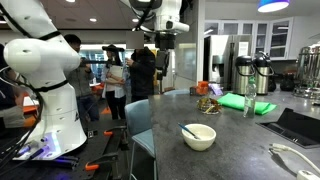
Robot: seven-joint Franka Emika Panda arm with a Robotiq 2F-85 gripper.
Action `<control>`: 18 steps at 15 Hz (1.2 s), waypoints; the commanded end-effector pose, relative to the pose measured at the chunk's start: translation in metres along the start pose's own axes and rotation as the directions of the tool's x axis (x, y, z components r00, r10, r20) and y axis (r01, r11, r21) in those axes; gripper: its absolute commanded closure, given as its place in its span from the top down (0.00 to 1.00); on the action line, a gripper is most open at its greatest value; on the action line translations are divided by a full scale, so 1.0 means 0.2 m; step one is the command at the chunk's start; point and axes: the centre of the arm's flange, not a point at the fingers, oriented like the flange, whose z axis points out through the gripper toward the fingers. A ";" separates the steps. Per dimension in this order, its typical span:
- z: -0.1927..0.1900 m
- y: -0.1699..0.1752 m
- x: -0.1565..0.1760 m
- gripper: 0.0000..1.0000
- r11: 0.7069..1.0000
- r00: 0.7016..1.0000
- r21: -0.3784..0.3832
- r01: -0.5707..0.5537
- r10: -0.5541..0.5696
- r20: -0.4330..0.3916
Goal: Put the marker in the bowl on the table
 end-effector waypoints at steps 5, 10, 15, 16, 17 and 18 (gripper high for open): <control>0.22 0.03 0.40 1.00 0.993 0.983 -0.047 -0.111 0.103 -0.149; 0.45 0.05 0.57 1.00 0.993 0.990 -0.056 -0.101 0.095 -0.103; 0.69 0.04 0.59 0.98 0.980 0.981 -0.038 -0.195 0.195 0.003; 0.73 0.04 0.59 0.92 0.976 0.977 -0.034 -0.214 0.214 0.011; 0.76 0.04 0.60 0.89 0.974 0.974 -0.024 -0.224 0.225 0.022; 0.78 0.03 0.62 0.86 0.971 0.970 -0.018 -0.240 0.240 0.027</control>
